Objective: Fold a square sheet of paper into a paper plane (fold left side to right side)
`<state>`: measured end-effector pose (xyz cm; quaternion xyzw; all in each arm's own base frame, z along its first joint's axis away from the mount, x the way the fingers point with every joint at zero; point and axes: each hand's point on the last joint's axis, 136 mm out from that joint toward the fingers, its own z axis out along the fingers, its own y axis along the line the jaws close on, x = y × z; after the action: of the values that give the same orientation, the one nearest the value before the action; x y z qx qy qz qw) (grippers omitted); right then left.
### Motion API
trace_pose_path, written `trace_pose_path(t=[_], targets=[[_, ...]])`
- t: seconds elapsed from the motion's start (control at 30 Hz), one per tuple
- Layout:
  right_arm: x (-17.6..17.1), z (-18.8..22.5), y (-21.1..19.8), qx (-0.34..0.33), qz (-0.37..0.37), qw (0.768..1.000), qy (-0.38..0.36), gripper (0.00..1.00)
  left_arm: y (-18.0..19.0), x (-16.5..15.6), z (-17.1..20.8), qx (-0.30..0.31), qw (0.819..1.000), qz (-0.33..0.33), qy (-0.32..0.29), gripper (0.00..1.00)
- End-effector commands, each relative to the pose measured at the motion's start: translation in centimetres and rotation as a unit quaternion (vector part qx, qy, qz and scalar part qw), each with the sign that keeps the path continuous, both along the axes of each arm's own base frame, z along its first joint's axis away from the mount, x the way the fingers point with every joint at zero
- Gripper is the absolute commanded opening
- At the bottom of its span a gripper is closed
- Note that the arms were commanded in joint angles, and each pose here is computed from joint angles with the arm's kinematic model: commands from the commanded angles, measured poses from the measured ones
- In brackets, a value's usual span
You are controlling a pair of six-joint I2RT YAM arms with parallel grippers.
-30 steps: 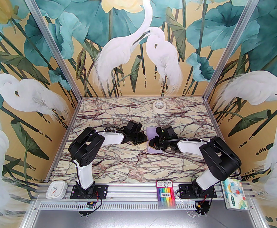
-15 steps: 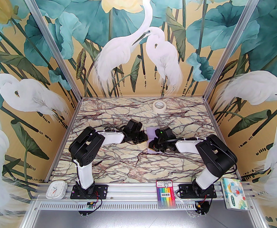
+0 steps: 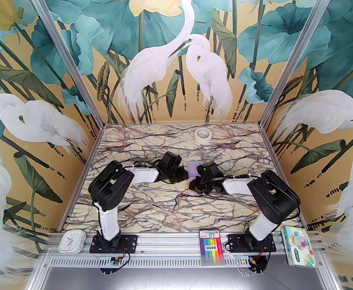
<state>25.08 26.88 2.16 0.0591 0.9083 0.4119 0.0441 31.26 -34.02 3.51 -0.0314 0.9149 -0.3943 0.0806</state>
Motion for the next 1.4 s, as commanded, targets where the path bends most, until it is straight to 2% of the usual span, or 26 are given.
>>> trace_pose_path(t=[0.0, 1.37], targets=[[0.0, -0.1, 0.5, 0.001, 0.006, 1.000, 0.000, 0.10, -0.2, 0.2, -0.5, 0.002, 1.000, -0.008, 0.005, 0.10], [-1.6, -1.3, 0.4, -0.016, 0.024, 0.999, 0.024, 0.11, -0.4, 0.6, -1.3, 0.007, 1.000, -0.003, 0.012, 0.09]])
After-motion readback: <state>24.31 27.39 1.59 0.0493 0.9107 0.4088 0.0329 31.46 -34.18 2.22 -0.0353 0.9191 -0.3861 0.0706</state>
